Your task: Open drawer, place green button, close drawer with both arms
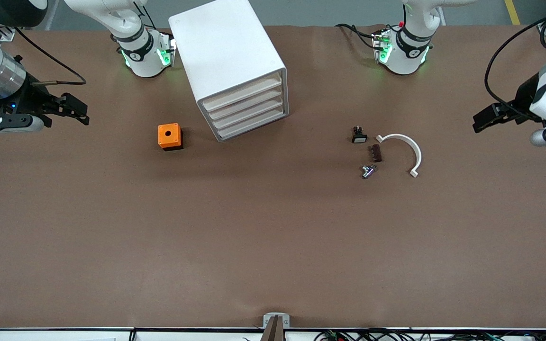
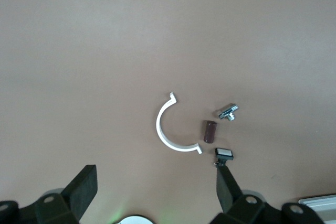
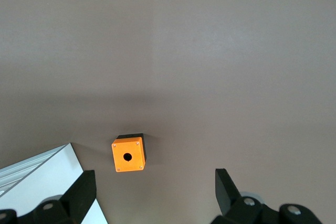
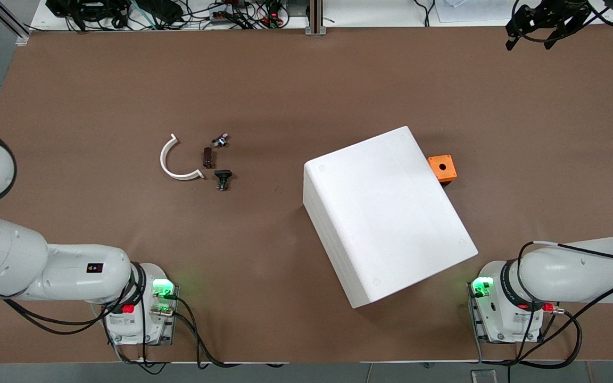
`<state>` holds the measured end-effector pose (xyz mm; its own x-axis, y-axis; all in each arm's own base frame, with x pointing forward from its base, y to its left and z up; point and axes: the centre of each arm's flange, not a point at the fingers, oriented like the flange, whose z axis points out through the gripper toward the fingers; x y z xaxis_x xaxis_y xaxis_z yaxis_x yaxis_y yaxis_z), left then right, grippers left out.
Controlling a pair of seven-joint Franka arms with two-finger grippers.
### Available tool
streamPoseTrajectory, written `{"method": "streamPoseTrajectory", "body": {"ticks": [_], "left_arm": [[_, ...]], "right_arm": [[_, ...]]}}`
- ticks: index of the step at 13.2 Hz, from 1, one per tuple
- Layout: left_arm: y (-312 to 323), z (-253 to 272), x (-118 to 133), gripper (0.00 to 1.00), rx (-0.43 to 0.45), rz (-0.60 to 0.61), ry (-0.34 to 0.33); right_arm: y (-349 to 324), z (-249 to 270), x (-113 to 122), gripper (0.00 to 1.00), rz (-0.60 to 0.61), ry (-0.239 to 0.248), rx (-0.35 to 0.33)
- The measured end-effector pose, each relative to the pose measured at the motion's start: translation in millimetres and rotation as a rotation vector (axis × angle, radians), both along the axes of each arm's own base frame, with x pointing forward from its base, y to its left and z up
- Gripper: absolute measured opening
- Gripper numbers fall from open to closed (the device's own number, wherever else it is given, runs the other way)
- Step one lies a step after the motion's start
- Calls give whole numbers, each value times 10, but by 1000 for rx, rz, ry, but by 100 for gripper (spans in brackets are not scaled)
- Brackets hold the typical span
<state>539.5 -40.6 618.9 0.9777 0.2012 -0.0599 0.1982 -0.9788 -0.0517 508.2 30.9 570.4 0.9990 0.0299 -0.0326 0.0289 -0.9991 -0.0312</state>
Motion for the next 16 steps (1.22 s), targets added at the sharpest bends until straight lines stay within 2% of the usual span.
{"method": "streamPoseTrajectory", "body": {"ticks": [4, 6, 10, 13, 16], "left_arm": [[246, 110, -296, 100, 4, -15, -10], [291, 119, -368, 100, 4, -14, -11], [13, 76, -492, 100, -2, -48, -9], [-116, 44, -451, 100, -13, -65, -26], [-123, 35, -269, 100, -27, -67, -37]], "right_arm": [[-134, 25, 11, 100, -25, -5, -2], [-169, 88, -9, 100, -32, 9, -3], [-411, 275, -11, 100, -83, -6, -8], [-430, 355, -36, 100, -86, 6, -8], [-436, 626, -84, 100, -86, 3, -8]]}}
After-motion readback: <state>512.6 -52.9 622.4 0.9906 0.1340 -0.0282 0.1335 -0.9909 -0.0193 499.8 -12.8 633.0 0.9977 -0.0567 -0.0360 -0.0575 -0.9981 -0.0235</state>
